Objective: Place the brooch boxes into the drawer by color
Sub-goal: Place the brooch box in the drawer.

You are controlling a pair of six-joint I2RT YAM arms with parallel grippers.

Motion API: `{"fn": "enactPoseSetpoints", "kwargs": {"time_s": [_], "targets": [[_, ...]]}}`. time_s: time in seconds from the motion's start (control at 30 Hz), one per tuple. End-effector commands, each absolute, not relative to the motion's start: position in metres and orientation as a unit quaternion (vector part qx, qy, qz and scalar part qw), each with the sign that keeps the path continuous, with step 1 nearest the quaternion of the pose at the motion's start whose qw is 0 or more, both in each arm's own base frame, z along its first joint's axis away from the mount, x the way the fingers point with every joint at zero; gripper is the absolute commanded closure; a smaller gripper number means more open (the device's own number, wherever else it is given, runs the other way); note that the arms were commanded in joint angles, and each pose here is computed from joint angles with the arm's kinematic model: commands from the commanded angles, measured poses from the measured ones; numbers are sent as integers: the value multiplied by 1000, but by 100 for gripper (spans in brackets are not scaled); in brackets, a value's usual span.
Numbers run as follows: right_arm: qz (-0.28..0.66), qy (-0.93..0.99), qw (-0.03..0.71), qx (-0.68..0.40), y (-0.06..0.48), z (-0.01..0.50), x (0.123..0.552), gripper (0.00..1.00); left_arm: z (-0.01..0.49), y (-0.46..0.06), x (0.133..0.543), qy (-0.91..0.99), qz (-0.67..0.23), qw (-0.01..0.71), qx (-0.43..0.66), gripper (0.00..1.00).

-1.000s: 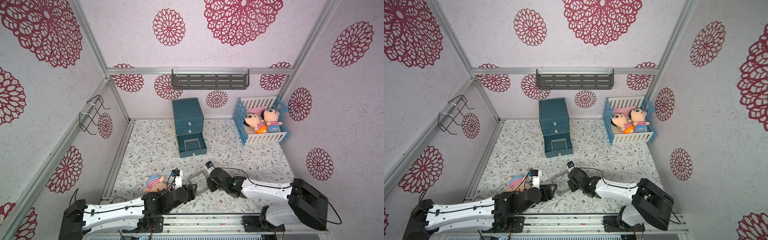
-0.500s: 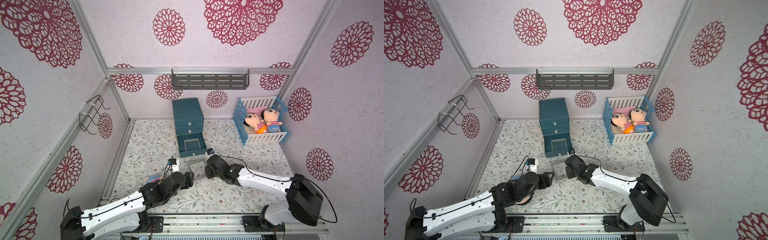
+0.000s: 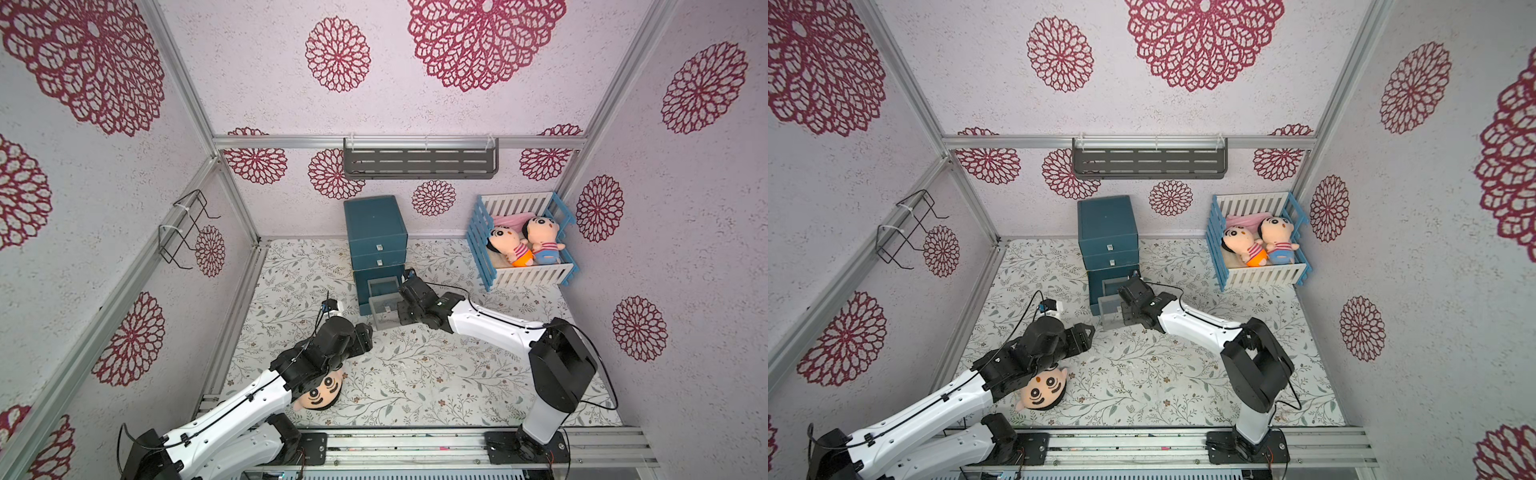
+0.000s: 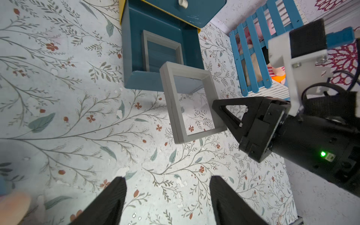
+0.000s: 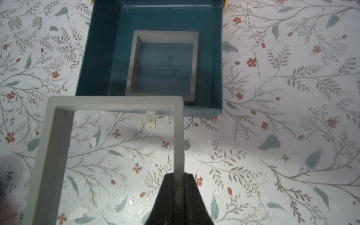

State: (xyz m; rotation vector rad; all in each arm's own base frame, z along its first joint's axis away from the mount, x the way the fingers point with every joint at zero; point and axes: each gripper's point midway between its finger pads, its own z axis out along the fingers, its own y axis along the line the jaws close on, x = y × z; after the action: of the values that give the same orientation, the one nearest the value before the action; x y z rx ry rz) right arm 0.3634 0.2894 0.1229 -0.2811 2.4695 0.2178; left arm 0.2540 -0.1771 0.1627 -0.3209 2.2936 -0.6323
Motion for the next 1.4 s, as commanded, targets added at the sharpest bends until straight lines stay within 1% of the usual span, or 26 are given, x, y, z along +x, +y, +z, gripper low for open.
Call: {"fn": "enactPoseSetpoints", "kwargs": {"time_s": [0.0, 0.2, 0.5, 0.8, 1.37], "targets": [[78, 935, 329, -102, 295, 138, 384, 100, 166, -172, 259, 895, -245, 354, -116, 25], [66, 939, 322, -98, 306, 134, 414, 100, 172, -157, 273, 896, -240, 352, -126, 25], [50, 936, 336, -89, 314, 134, 447, 100, 182, -142, 296, 892, -225, 367, -140, 25], [36, 938, 335, -85, 313, 120, 467, 100, 187, -140, 311, 888, -224, 375, -146, 25], [36, 937, 339, -77, 305, 114, 489, 100, 188, -145, 319, 887, -234, 372, -143, 25]]}}
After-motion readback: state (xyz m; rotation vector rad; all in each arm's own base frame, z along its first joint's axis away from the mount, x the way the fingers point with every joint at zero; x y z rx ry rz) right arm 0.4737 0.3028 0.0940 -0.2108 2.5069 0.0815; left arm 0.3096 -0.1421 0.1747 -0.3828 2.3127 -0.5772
